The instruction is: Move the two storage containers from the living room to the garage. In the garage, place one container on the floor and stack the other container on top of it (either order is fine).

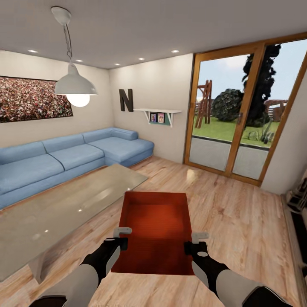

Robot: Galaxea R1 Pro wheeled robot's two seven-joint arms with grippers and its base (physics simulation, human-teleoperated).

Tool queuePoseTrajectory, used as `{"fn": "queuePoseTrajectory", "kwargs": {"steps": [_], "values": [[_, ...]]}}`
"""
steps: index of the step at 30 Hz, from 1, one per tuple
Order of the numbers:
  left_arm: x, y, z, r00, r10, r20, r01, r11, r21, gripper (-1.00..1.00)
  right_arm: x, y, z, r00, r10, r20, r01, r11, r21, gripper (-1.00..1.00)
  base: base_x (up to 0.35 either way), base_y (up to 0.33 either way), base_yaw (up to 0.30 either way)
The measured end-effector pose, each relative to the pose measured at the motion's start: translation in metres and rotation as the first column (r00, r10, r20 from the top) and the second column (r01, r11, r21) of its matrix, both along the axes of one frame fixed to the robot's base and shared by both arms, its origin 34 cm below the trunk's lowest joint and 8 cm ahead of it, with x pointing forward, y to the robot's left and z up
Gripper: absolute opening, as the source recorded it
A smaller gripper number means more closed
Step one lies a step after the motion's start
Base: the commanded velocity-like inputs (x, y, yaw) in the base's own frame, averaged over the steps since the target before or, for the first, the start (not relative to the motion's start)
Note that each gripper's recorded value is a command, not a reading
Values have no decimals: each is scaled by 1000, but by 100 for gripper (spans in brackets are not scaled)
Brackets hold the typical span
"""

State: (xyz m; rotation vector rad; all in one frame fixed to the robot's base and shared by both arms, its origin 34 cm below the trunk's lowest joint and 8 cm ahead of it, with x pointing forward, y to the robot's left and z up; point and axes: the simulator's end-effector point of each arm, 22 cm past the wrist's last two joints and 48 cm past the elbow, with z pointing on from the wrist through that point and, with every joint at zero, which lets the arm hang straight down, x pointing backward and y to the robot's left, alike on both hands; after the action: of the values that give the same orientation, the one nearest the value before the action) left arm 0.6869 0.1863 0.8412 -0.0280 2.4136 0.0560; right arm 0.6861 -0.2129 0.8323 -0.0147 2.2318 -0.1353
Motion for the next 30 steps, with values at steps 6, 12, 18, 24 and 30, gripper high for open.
{"fn": "queuePoseTrajectory", "kwargs": {"steps": [6, 12, 18, 24, 30], "values": [[0, 0, 0, 1000, 0, 0, 0, 1000, 0, -100, 0, 0, 0, 1000, 0, 0, 0, 1000, 0, -100, 0, 0, 270], [0, 0, 0, 1000, 0, 0, 0, 1000, 0, -100, 0, 0, 0, 1000, 0, 0, 0, 1000, 0, -100, 0, 0, 270], [0, 0, 0, 1000, 0, 0, 0, 1000, 0, -100, 0, 0, 0, 1000, 0, 0, 0, 1000, 0, -100, 0, 0, 270], [0, 0, 0, 1000, 0, 0, 0, 1000, 0, -100, 0, 0, 0, 1000, 0, 0, 0, 1000, 0, -100, 0, 0, 270], [0, 0, 0, 1000, 0, 0, 0, 1000, 0, -100, 0, 0, 0, 1000, 0, 0, 0, 1000, 0, -100, 0, 0, 270]]}}
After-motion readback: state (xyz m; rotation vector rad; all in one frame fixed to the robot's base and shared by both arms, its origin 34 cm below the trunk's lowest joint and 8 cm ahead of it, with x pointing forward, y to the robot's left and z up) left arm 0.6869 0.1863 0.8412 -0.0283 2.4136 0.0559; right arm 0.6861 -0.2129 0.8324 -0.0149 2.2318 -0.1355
